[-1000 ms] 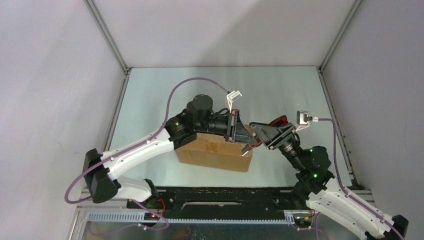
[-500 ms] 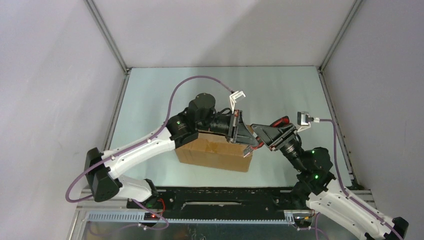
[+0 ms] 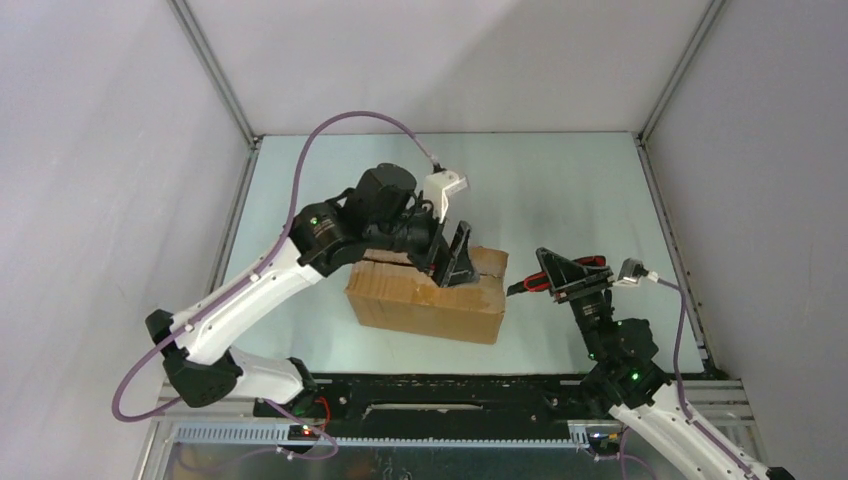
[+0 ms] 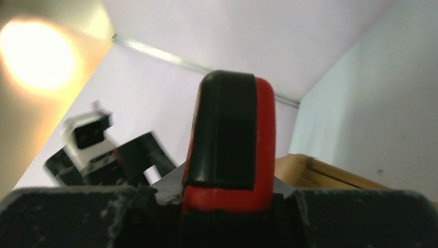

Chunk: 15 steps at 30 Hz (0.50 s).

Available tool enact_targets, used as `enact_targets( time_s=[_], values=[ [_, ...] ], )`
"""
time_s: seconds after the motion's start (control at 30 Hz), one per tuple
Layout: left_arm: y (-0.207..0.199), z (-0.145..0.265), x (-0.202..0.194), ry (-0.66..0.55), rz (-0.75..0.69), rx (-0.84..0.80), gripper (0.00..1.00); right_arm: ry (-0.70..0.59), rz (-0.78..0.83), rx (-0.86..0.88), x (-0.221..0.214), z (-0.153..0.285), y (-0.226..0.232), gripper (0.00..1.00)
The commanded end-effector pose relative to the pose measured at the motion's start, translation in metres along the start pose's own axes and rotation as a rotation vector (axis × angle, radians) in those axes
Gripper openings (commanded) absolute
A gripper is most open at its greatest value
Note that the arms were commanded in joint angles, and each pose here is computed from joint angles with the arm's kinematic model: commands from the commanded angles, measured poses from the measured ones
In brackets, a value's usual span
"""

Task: Unpack the express box
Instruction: Cut the express box at the center of the board.

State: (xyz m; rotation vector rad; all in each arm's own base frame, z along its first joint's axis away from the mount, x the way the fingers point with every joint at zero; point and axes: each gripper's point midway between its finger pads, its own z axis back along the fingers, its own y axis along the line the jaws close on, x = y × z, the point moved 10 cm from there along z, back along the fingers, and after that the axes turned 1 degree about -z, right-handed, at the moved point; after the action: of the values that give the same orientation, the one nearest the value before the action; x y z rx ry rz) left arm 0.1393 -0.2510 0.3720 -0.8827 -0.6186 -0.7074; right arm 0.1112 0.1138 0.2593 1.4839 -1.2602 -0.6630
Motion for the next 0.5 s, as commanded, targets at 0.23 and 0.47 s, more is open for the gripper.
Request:
enact_targets(
  time_s=[0.23, 0.47],
  values=[
    [0.023, 0.002, -0.027, 0.220, -0.584, 0.152, 1.00, -0.338, -0.135, -0.165, 0.018, -0.004, -0.040, 0.00],
    [0.026, -0.023, -0.042, 0.293, -0.756, 0.212, 1.00, -0.406, -0.171, -0.217, 0.018, -0.011, -0.060, 0.00]
  ],
)
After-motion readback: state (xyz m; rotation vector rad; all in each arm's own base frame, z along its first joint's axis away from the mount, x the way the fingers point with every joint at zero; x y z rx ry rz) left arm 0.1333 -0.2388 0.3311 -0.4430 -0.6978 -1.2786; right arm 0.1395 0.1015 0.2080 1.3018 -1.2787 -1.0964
